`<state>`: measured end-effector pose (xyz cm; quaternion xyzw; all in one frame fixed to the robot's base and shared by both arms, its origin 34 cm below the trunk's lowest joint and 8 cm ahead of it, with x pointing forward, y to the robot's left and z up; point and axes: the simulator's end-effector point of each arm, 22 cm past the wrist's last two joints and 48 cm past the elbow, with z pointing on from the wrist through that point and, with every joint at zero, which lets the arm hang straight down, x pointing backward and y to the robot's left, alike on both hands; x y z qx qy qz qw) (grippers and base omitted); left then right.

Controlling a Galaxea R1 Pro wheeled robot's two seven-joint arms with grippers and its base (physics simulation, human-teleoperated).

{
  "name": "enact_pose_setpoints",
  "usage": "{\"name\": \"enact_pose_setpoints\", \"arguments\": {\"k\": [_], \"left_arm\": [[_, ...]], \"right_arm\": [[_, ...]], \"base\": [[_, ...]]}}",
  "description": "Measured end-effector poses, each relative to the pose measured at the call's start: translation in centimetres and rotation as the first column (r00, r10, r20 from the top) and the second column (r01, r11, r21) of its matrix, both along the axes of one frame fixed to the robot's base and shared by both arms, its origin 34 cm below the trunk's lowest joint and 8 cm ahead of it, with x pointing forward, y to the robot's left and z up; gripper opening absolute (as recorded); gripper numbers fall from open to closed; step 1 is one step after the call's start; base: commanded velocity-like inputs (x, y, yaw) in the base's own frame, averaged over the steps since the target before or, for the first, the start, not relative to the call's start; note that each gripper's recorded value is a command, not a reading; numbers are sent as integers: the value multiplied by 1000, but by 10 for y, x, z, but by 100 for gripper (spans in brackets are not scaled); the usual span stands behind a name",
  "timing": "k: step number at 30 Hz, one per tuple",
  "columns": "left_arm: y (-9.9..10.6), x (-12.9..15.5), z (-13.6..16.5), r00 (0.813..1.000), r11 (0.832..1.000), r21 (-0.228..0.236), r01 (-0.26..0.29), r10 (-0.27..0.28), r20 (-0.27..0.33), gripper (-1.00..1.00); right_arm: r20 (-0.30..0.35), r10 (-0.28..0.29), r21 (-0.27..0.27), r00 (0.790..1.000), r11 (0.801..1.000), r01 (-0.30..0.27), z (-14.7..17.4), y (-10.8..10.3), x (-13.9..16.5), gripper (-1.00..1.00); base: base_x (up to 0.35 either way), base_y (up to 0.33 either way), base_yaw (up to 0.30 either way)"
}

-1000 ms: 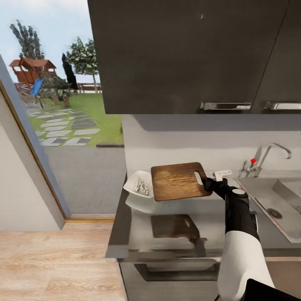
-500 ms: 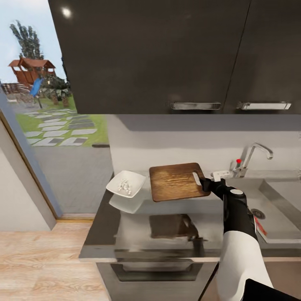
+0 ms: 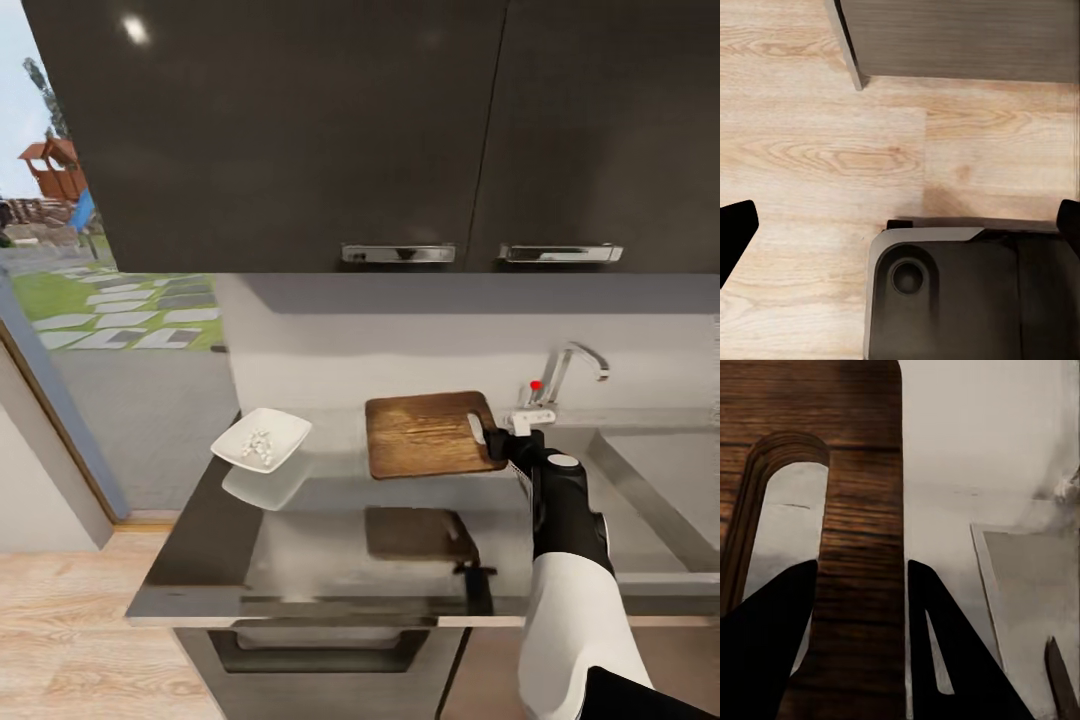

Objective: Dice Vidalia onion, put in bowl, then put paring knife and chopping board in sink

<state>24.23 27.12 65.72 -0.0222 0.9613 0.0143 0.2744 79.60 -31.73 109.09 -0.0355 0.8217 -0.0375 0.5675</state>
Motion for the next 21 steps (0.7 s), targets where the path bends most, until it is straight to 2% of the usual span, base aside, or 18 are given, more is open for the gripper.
{"name": "enact_pose_setpoints", "arguments": {"k": [2, 3, 6, 8, 10, 15, 18, 20, 21], "left_arm": [[0, 0, 0, 1000, 1000, 0, 0, 0, 0, 100], [0, 0, 0, 1000, 1000, 0, 0, 0, 0, 100], [0, 0, 0, 1000, 1000, 0, 0, 0, 0, 100], [0, 0, 0, 1000, 1000, 0, 0, 0, 0, 100], [0, 0, 0, 1000, 1000, 0, 0, 0, 0, 100], [0, -1, 0, 1000, 1000, 0, 0, 0, -1, 100], [0, -1, 0, 1000, 1000, 0, 0, 0, -2, 100], [0, -1, 0, 1000, 1000, 0, 0, 0, -1, 100], [0, -1, 0, 1000, 1000, 0, 0, 0, -1, 100]], "right_arm": [[-2, -74, -24, 997, 997, 74, -4, -16, 0, -100], [1, -95, -18, 995, 995, 95, -4, -19, 0, -100], [22, -188, 48, 982, 981, 187, -5, -31, 0, -100], [23, -272, 75, 962, 960, 270, -10, -44, -3, -100], [4, -315, 86, 949, 946, 314, -21, -48, -5, -100], [-17, -350, 85, 937, 933, 350, -32, -51, -8, -100], [-41, -427, 42, 903, 902, 429, -45, -65, -17, -100], [-41, -465, 55, 884, 883, 467, -47, -70, -20, -100], [-39, -484, 80, 874, 871, 485, -47, -72, -21, -100]], "base": [[0, -318, 0], [0, -318, 0], [0, -318, 0], [0, -318, 0], [0, -318, 0], [0, -318, 0], [0, -318, 0], [0, -318, 0], [0, -318, 0]]}}
